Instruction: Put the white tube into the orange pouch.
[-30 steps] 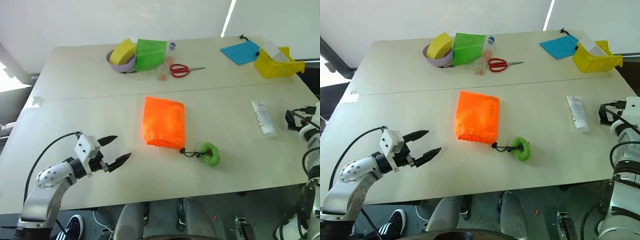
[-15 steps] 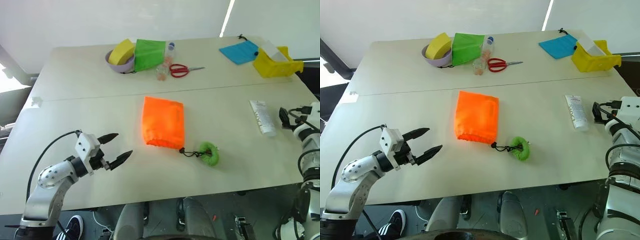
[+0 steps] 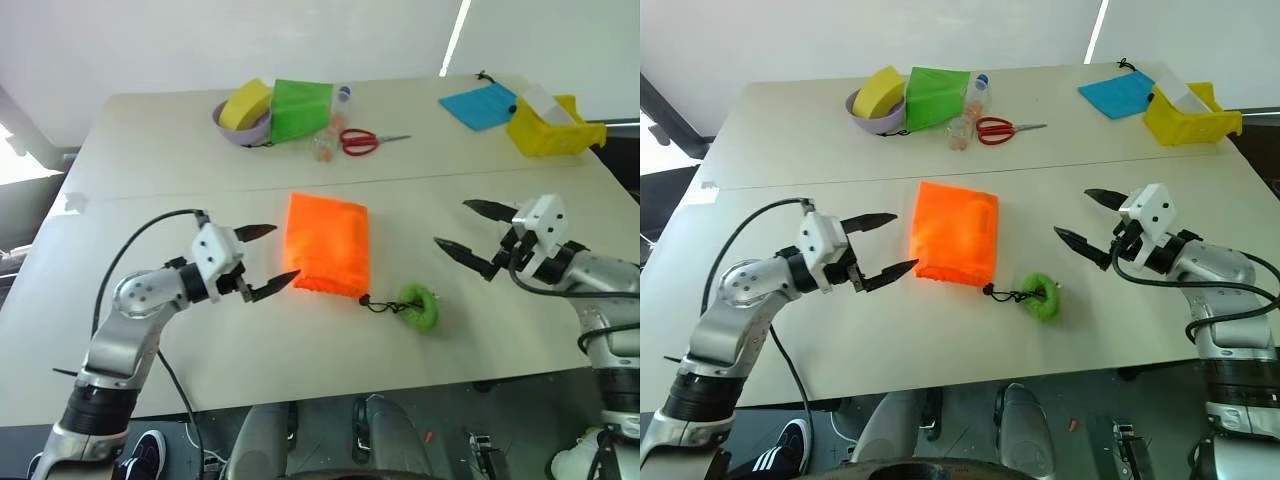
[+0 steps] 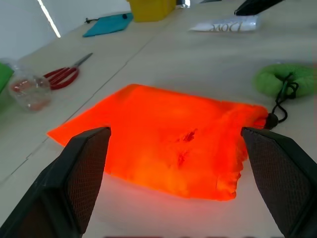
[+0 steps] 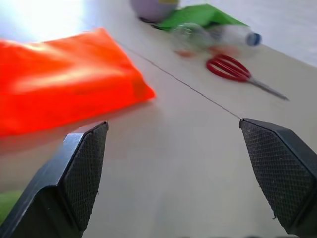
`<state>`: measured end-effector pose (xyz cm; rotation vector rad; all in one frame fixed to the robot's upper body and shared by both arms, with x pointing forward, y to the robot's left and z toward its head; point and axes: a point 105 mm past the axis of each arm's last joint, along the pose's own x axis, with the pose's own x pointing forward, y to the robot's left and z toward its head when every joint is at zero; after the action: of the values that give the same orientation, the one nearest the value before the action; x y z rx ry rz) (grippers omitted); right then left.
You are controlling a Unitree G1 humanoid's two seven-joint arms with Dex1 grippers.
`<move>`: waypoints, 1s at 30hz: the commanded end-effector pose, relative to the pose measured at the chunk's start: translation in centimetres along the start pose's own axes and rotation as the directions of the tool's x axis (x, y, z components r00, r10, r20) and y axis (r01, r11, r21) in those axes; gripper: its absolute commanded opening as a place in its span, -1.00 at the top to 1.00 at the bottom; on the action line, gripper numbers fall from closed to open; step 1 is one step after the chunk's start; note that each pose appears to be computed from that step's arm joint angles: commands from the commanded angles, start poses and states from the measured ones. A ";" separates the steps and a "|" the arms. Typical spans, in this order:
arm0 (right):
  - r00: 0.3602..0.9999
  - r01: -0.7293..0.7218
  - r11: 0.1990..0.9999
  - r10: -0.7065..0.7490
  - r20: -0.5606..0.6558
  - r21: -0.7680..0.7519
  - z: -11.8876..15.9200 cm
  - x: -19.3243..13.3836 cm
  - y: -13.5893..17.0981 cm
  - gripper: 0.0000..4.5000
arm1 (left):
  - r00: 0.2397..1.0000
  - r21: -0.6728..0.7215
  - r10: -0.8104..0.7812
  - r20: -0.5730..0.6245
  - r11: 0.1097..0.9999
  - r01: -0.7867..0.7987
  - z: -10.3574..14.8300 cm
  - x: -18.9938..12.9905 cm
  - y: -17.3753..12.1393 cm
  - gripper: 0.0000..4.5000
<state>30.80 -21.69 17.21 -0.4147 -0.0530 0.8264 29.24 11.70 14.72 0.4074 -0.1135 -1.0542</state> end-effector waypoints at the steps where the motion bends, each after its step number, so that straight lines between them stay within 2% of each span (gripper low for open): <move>1: 0.993 -0.120 0.993 0.120 -0.003 -0.018 1.1 0.3 2.5 -0.97 | 0.999 0.117 -0.046 -0.019 0.992 0.048 0.0 1.1 -0.1 -1.00; 5: 0.982 -0.178 0.983 0.176 -0.068 -0.031 0.3 0.3 4.3 -0.97 | 0.998 0.137 -0.057 -0.011 0.989 0.058 -0.3 2.3 -0.1 -1.00; 8: 0.985 -0.153 0.988 0.151 -0.080 -0.020 -0.3 0.3 4.6 -0.97 | 0.998 0.158 -0.061 -0.022 0.985 0.064 -0.4 3.2 -0.4 -1.00; 11: 0.985 -0.151 0.988 0.149 -0.090 -0.013 -0.9 0.2 4.8 -0.97 | 0.994 0.200 -0.081 -0.074 0.975 0.094 -1.7 3.3 -0.8 -1.00; 18: 0.987 -0.133 0.991 0.131 -0.096 -0.008 -1.3 -0.2 4.9 -0.97 | 0.999 0.136 -0.039 -0.017 0.990 0.041 -1.2 4.5 -0.4 -1.00; 23: 0.990 -0.115 0.993 0.113 -0.085 -0.014 -1.2 0.0 4.7 -0.97 | 0.998 0.133 -0.026 -0.050 0.991 0.032 -1.8 5.1 -0.6 -1.00; 25: 0.992 -0.098 0.995 0.096 -0.081 -0.023 -1.2 0.0 4.4 -1.00 | 0.998 0.134 -0.018 -0.060 0.991 0.026 -1.9 5.1 -0.5 -0.77; 27: 0.993 -0.095 0.995 0.093 -0.080 -0.029 -1.1 0.1 4.2 -1.00 | 0.998 0.129 -0.017 -0.060 0.991 0.024 -1.9 5.1 -0.5 -0.43; 30: 0.993 -0.094 0.995 0.091 -0.078 -0.034 -1.0 0.2 4.1 -1.00 | 0.998 0.121 -0.015 -0.061 0.992 0.022 -2.0 5.1 -0.4 0.27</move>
<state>28.09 -19.42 13.56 -0.4663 0.0735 0.9131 31.94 7.89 11.61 0.5483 -0.0936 -1.0600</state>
